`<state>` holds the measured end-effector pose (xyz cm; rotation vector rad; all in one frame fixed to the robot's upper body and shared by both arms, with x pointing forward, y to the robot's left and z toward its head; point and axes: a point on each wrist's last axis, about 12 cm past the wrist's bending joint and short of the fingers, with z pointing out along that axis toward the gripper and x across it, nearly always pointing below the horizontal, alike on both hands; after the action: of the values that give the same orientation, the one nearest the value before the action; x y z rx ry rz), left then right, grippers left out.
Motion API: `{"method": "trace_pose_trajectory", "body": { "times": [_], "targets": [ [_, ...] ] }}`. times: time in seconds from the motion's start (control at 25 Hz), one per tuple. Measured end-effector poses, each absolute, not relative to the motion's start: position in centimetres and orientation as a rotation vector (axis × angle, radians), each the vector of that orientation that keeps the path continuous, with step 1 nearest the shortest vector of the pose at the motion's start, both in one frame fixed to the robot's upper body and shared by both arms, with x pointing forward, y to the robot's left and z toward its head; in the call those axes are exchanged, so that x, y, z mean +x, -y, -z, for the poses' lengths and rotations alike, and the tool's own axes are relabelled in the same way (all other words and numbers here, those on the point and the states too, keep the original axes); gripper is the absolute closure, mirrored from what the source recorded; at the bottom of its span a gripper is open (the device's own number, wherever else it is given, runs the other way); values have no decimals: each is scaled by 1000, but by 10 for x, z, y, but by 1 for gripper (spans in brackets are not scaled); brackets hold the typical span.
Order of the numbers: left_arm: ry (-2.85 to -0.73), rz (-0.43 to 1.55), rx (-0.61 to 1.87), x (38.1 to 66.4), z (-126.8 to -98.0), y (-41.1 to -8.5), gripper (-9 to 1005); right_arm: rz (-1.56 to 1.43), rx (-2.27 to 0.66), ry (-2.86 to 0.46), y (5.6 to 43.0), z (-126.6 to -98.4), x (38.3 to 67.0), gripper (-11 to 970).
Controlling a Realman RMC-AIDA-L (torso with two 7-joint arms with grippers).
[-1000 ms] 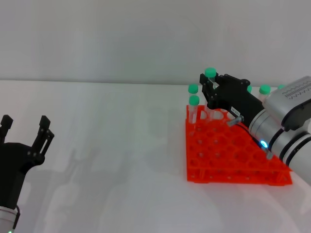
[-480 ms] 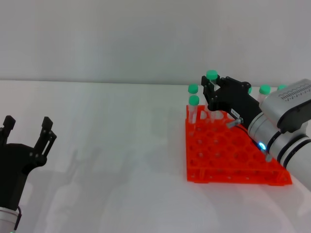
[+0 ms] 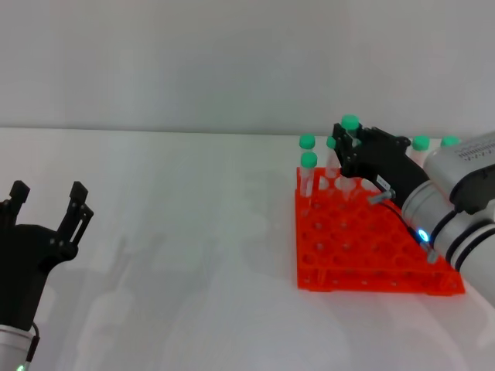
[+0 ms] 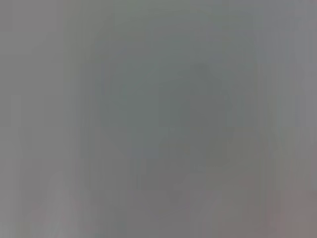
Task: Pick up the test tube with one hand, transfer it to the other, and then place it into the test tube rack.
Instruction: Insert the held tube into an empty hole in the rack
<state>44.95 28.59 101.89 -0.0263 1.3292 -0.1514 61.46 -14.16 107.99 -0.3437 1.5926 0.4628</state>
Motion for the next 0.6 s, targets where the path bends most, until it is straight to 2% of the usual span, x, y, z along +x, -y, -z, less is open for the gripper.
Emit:
{"method": "trace_pose_trajectory", "body": {
  "times": [0.6],
  "targets": [
    [-1347, 157, -15, 456, -1018, -284, 149, -555, -204, -1583, 140, -1084, 612, 750]
  ]
}}
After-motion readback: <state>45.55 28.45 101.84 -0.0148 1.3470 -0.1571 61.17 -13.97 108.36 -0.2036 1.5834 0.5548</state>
